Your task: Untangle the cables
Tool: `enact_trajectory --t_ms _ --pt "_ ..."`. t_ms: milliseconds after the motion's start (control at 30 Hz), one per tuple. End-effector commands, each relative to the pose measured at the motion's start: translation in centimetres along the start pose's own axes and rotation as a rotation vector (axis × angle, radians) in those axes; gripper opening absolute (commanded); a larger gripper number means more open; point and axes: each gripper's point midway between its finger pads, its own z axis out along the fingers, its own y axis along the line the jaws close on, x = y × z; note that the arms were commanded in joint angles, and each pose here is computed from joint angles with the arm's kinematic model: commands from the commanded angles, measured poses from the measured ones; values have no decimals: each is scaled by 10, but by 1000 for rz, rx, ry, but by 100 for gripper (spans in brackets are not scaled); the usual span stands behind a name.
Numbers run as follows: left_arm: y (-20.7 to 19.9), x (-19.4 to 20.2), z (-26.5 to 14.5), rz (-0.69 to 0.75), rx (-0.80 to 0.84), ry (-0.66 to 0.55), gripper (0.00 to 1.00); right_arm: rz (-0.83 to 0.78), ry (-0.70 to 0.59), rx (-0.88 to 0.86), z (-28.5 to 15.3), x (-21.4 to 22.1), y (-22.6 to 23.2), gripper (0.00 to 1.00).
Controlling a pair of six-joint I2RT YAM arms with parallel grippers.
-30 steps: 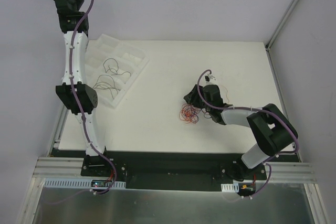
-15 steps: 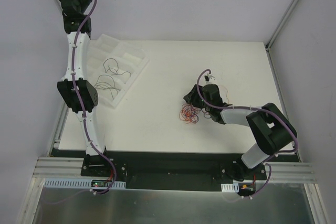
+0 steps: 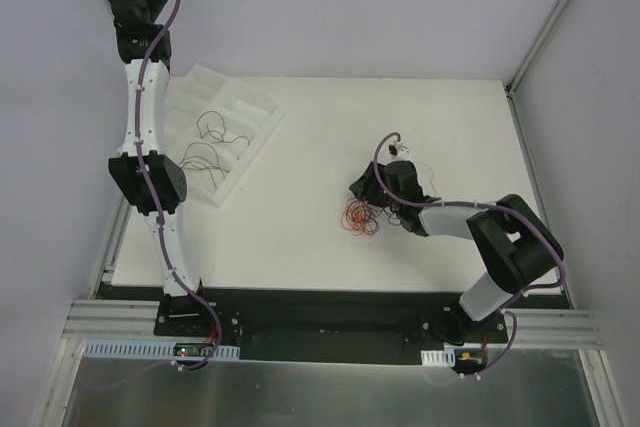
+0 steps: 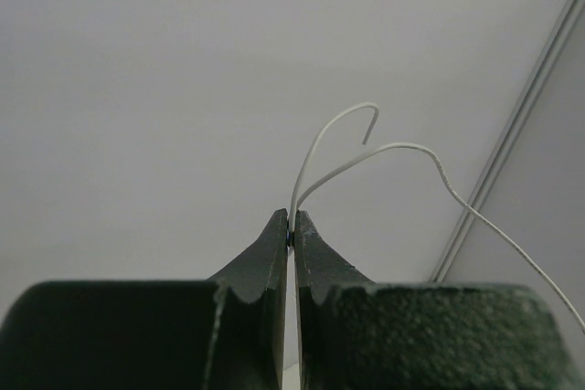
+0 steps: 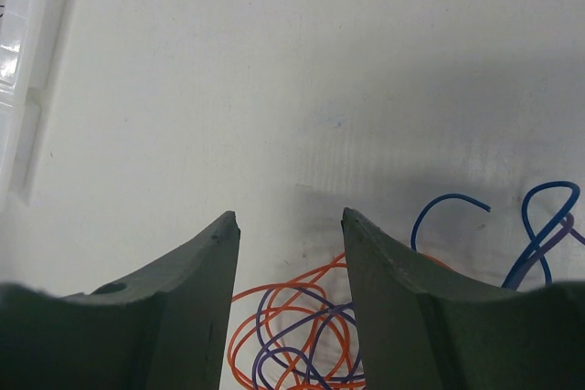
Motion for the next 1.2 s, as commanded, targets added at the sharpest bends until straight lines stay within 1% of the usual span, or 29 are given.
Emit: enact_trajectory --t_ms 0,267,433,667,767,833,867,933,1067,1167 --pt "-51 -58 -8 85 98 -92 0 -13 -45 -32 4 -16 15 52" --pt "-28 -35 -4 26 74 -68 0 -12 -48 -31 3 -17 15 52" --pt "-16 -18 -5 7 61 -33 0 -12 -46 -31 3 -16 15 52" --pt "14 42 -14 -54 31 82 0 -14 -43 -31 3 -16 14 52" --pt "36 71 -23 -15 -31 153 0 -13 -43 -31 3 -16 14 52" --pt "53 90 -29 40 -75 213 0 -11 -42 -32 3 -16 15 52" --pt "61 101 -33 38 -97 242 0 -13 -42 -32 3 -16 15 52" --pt "69 114 -37 57 -113 281 0 -13 -45 -32 3 -16 15 52" --pt "85 131 -43 107 -181 311 0 -12 -44 -33 4 -16 15 52" --pt "82 155 -43 177 -181 382 0 -13 -44 -33 4 -16 15 52"
